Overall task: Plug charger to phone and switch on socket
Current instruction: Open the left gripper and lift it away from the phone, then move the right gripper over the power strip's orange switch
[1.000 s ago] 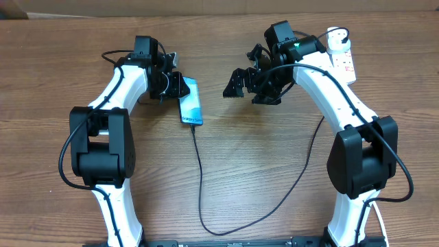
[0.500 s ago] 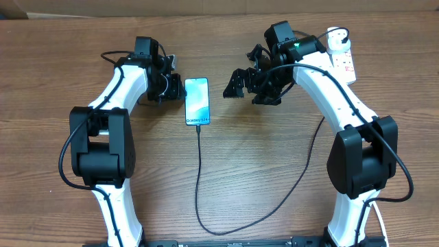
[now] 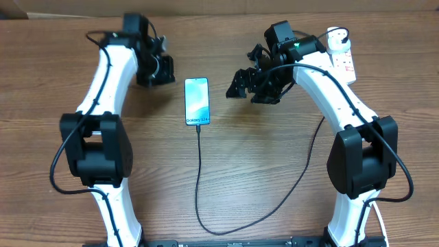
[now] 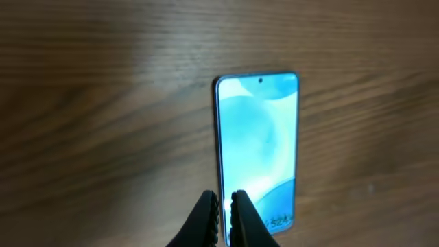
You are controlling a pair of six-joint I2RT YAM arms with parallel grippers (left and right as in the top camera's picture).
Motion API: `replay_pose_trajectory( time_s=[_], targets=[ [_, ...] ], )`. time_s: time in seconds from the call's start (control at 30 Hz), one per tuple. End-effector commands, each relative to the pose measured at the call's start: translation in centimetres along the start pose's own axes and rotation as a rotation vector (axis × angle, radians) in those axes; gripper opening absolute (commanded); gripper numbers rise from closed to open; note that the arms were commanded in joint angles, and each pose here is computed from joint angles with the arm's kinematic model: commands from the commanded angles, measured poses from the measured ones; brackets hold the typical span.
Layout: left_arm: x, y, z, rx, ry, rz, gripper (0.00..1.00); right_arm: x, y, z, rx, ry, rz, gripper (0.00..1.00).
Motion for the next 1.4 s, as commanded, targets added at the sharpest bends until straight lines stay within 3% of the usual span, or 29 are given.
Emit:
replay_pose_trajectory(
  time_s=[0.0,0.3,0.53,0.6,0.67,0.7,0.77,0.8,1.1,1.37],
  targets=[
    [2.6,-4.7,-0.4,0.025,0.014,-0.092,0.04,0.3,-1.8,1.1,0.011,-0.036,-0.054,0.72],
    [4.6,-16.9,-2.0,0.03,-0.037,-0.289,0.04,1.8,-7.6,4.1,0.055,-0.1,-0.197,0.05],
    [3.5,-25.9,-1.1,0.057,-0.088,-0.475,0.05,2.8,-15.5,2.9,0.03,-0.06,-0.39,0.04],
    [2.9,-27.8,-0.6,0.068,-0.1,-0.515,0.11,3.1,-17.3,0.9,-0.009,-0.008,-0.428,0.04],
    [2.4,-29.1,-0.1,0.079,-0.111,-0.543,0.42,3.6,-19.0,-2.1,-0.067,0.086,-0.467,0.04],
    [2.2,-29.4,0.0,0.082,-0.115,-0.549,0.63,3.8,-19.8,-3.5,-0.094,0.12,-0.487,0.04],
    [2.0,-29.7,0.0,0.084,-0.118,-0.549,0.91,4.0,-21.4,-6.1,-0.115,0.182,-0.523,0.04],
    [1.9,-29.6,0.0,0.084,-0.119,-0.546,1.0,4.1,-22.2,-7.2,-0.12,0.206,-0.54,0.04],
    [1.8,-29.3,0.1,0.083,-0.124,-0.53,1.0,5.3,-27.2,-15.4,-0.197,0.353,-0.699,0.04],
    [1.8,-29.2,0.1,0.083,-0.124,-0.53,1.0,7.6,-26.1,-20.1,-0.297,0.406,-0.72,0.04]
  ],
)
Point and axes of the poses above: each gripper's point midway between its finger pads, its own y axis out along the fingers, its own z axis along the line the jaws close on, x = y × z, the point moved 3 cm from there along -y, back along the fingers, and after that the axes turned 5 degrees about y, right-handed, at the moved point
